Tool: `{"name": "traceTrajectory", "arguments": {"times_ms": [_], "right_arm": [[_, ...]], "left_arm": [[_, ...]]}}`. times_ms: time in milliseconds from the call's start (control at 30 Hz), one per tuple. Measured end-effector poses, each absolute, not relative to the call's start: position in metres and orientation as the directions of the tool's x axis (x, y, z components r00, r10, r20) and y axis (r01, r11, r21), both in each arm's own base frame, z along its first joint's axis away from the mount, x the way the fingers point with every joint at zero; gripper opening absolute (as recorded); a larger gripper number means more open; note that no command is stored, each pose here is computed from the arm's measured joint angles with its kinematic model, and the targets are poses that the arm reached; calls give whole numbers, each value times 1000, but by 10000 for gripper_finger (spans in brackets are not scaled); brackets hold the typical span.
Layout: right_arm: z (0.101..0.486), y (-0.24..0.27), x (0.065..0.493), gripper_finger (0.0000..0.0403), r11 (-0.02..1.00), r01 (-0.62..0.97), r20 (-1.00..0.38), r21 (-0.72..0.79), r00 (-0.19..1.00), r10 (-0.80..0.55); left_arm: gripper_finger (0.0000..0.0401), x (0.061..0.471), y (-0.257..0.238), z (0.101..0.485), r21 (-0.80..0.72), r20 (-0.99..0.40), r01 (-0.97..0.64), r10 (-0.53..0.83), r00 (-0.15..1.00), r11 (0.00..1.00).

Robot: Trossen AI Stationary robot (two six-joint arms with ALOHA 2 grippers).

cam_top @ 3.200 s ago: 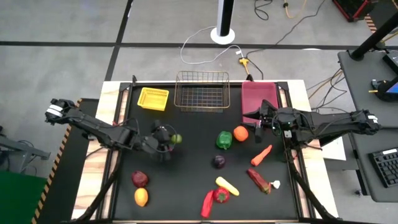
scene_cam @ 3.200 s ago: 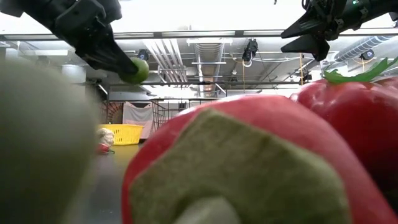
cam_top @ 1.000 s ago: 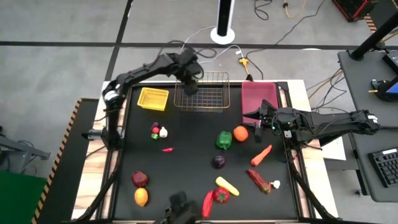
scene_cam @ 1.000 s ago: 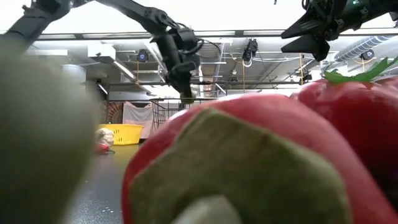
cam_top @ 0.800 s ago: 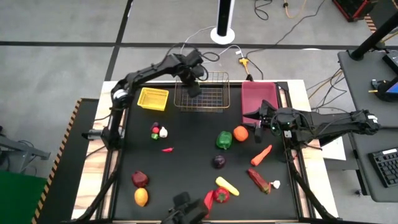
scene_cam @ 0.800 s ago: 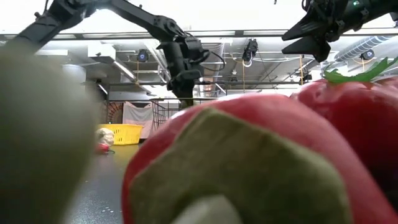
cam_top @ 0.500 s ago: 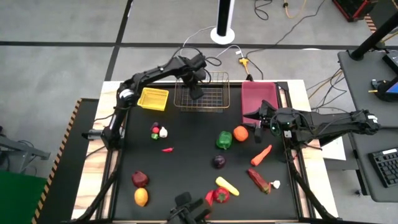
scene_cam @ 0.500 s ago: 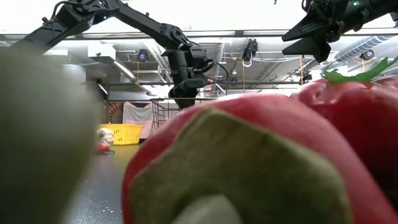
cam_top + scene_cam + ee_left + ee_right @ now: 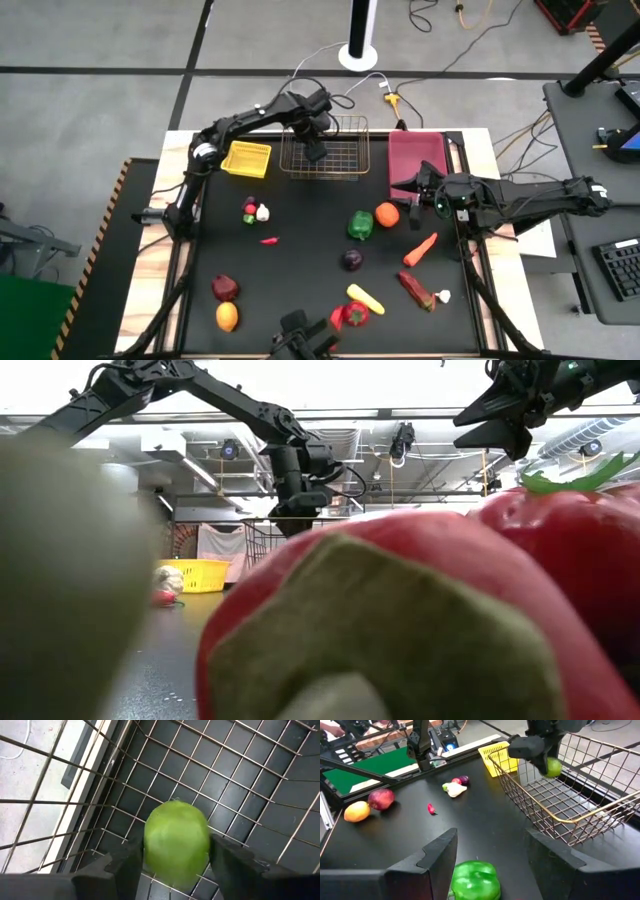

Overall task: Sort produce into baskets
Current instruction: Put the green lime into the gold wire basket, then put the large green bell pepper into the pink bin

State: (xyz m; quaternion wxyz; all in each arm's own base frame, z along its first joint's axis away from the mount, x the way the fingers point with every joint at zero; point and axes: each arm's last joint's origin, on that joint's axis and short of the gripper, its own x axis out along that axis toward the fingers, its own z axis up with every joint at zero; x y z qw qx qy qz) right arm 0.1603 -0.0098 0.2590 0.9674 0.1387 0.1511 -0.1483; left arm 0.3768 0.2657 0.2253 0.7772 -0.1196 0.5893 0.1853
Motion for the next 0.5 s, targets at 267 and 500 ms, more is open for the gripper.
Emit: {"name": "traceTrajectory", "arguments": {"times_ms": [267, 500], "right_arm": [[259, -10, 160, 219, 918, 329, -333, 224, 910, -245], [259, -10, 160, 219, 917, 328, -330, 225, 912, -245]], "left_arm": [[222, 377, 266, 226, 35, -960, -423, 148, 238, 905], [212, 371, 255, 259, 50, -937, -404, 183, 297, 913]]}}
